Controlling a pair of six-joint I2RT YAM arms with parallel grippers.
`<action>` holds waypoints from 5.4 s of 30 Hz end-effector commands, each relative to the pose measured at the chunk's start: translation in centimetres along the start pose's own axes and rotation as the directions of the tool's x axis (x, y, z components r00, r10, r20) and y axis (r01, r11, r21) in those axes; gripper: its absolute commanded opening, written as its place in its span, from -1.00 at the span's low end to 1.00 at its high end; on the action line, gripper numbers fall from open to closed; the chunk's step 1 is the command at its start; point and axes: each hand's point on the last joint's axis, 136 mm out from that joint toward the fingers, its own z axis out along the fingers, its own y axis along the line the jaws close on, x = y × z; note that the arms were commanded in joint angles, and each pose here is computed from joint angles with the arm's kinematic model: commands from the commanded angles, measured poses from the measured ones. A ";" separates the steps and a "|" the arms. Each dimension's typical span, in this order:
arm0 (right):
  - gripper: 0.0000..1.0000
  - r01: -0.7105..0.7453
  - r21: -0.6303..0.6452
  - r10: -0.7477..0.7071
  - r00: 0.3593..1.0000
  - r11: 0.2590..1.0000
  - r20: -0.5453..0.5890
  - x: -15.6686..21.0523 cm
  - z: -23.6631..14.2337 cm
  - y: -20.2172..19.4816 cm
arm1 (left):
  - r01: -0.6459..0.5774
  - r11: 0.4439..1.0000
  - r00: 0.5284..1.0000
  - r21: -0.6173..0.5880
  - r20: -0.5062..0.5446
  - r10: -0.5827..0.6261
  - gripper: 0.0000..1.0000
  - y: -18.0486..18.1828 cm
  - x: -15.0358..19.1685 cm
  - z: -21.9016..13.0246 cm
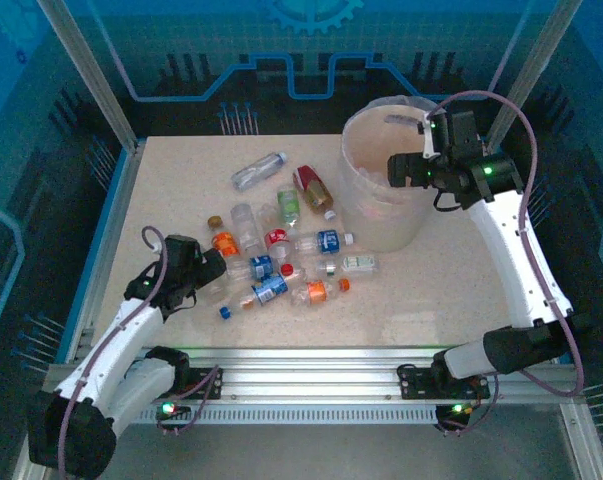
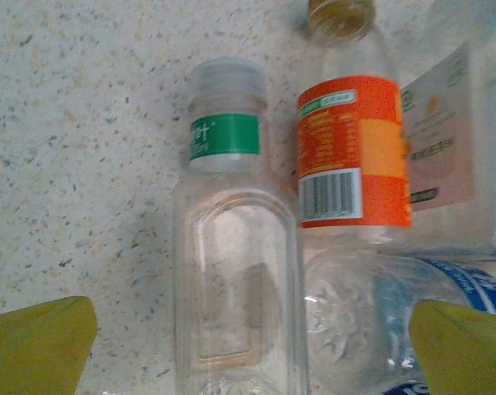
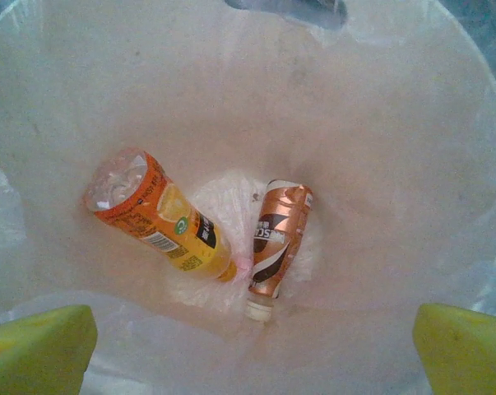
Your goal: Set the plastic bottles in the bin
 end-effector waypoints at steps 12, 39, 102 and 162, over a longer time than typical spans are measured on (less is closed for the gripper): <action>0.99 -0.043 0.009 0.043 0.999 0.999 -0.017 1.2 0.8 0.3 | 0.039 0.999 0.996 -0.037 -0.081 -0.042 0.96 1.1 1.2 3.4; 0.99 -0.020 -0.024 0.019 0.999 1.000 -0.046 1.5 2.4 2.3 | 0.182 0.978 0.974 -0.102 -0.119 -0.193 0.29 3.7 2.3 6.8; 0.12 0.073 -0.838 0.041 0.993 0.541 0.113 -3.8 -4.8 24.1 | -0.592 0.205 0.803 0.780 0.547 0.235 -0.44 -33.1 -3.2 -19.6; -0.87 0.233 0.104 -0.199 0.944 0.967 -0.261 -0.8 18.2 1.7 | -0.588 0.607 0.775 0.534 0.588 0.233 0.98 -23.3 -5.5 -14.8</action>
